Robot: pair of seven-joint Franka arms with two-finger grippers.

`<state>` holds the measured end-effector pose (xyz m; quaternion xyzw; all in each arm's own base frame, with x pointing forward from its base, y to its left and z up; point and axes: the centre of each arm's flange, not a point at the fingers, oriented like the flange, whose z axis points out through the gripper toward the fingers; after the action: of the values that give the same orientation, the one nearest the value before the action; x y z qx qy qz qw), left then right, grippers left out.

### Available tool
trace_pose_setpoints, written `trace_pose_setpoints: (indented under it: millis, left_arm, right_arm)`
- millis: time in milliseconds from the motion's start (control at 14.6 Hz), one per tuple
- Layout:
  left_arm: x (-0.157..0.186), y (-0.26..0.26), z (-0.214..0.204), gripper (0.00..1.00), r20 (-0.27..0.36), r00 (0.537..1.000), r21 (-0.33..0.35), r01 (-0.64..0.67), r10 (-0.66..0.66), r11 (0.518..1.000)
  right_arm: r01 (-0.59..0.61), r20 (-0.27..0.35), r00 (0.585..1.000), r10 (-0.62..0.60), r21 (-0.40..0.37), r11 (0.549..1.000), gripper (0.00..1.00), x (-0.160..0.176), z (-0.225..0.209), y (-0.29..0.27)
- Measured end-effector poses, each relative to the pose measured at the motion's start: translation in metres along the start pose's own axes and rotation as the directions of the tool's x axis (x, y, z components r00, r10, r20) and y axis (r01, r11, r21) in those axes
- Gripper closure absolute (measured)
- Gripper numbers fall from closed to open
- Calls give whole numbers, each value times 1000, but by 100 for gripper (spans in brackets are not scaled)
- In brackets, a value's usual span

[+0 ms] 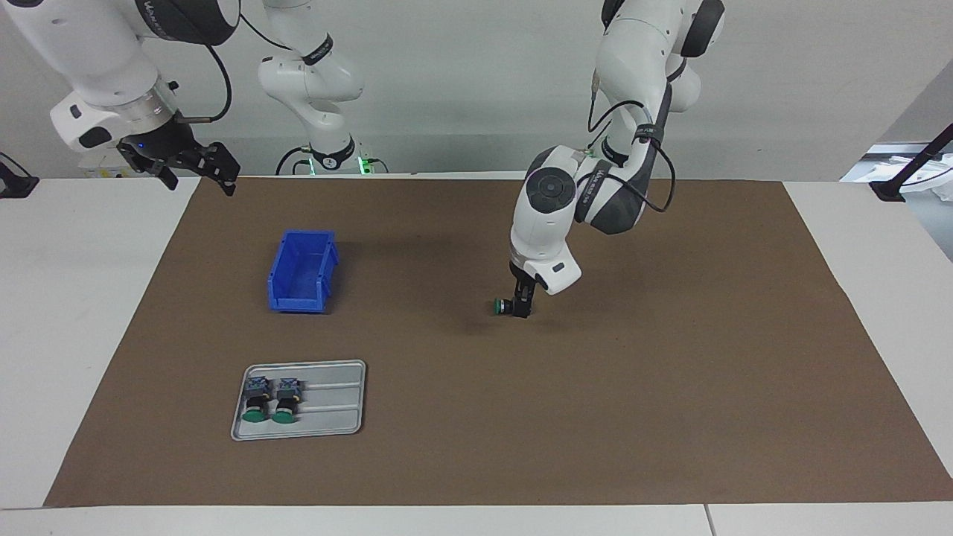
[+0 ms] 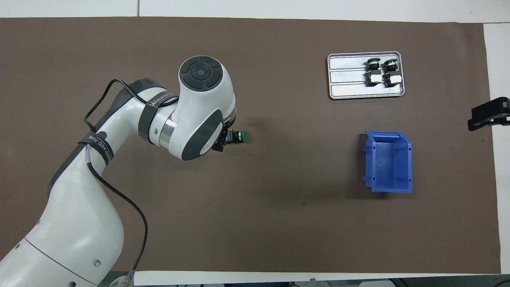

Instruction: Place and press button with both arms

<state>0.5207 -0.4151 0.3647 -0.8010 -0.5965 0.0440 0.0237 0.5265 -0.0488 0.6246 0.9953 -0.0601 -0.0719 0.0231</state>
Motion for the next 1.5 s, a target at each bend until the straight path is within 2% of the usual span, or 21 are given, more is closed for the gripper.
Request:
trace_pose_setpoints:
  millis: [205, 615, 1366, 1435, 1503]
  left_arm:
    - [-3, 5, 20, 0, -1, 999, 1, 33, -33, 999]
    - [-7, 9, 34, 0, 16, 992, -32, 124, -124, 992]
    - [-14, -4, 67, 3, 10, 989, -22, 150, -150, 988]
    - [-14, -4, 67, 10, 10, 989, -23, 151, -151, 988]
    - [-14, -4, 67, 22, 11, 989, -24, 151, -151, 988]
  right_arm:
    - [0, 0, 1000, 0, 0, 1000, 1, 0, 0, 0]
    - [0, 1, 1000, 0, 0, 1000, 1, 0, 0, 0]
    - [0, 1, 1000, 0, 0, 1000, 1, 0, 0, 0]
    - [0, 1, 1000, 0, 0, 1000, 1, 0, 0, 0]
    - [0, 1, 1000, 0, 0, 1000, 1, 0, 0, 0]
